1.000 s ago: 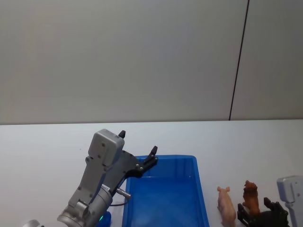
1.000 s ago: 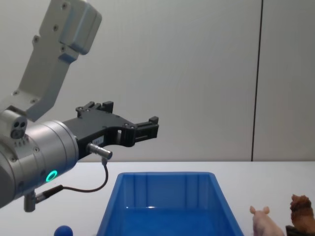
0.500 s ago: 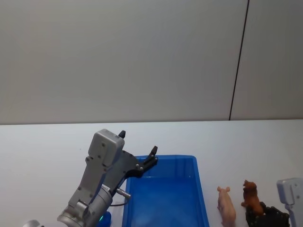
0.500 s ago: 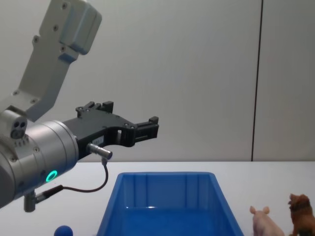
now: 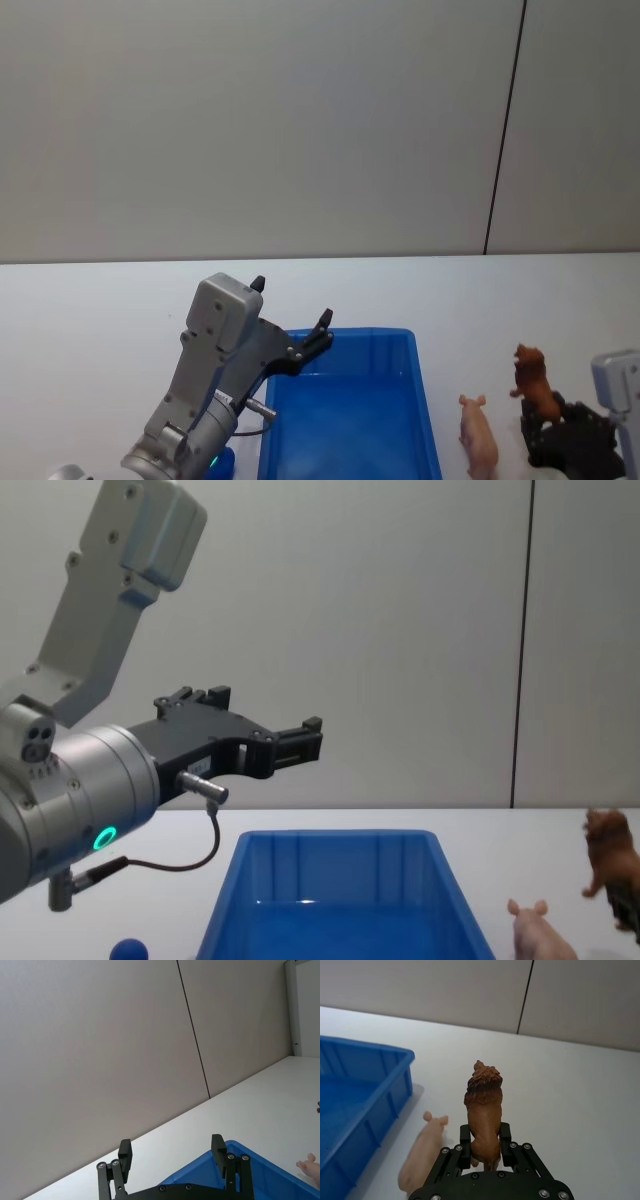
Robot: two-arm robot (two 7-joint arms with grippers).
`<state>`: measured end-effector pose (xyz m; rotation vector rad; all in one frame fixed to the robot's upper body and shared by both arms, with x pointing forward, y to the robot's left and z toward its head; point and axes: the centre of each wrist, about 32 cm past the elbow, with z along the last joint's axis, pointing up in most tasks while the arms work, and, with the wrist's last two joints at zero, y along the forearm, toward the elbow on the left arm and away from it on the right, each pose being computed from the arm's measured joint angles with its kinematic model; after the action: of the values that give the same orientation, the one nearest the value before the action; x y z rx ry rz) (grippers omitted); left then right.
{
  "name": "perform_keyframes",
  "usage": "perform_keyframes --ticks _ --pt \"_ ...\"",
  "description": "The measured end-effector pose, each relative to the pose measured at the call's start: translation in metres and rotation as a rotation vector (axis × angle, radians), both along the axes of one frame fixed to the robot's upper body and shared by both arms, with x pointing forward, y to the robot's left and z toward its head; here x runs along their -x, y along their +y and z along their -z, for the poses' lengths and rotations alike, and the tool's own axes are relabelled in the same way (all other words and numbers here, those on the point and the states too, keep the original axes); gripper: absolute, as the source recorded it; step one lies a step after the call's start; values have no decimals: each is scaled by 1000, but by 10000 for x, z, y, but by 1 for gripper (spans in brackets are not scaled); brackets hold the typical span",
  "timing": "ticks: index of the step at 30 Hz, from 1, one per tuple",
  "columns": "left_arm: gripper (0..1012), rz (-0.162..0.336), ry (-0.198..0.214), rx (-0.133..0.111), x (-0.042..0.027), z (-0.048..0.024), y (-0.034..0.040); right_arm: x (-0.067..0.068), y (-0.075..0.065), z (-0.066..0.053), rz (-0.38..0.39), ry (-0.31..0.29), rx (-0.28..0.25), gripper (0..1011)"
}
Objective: Pick up the two dolls from the table and place them into the box.
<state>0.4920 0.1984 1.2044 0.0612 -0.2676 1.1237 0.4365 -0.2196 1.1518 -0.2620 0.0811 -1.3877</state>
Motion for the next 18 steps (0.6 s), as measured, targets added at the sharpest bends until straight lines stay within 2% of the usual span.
perform_keyframes --ticks 8,18 --pt "1001 0 0 0 0 0 0 -37 51 -188 -67 -69 -15 321" --pt "1001 0 0 0 0 0 0 -162 205 -333 -187 -104 -51 321"
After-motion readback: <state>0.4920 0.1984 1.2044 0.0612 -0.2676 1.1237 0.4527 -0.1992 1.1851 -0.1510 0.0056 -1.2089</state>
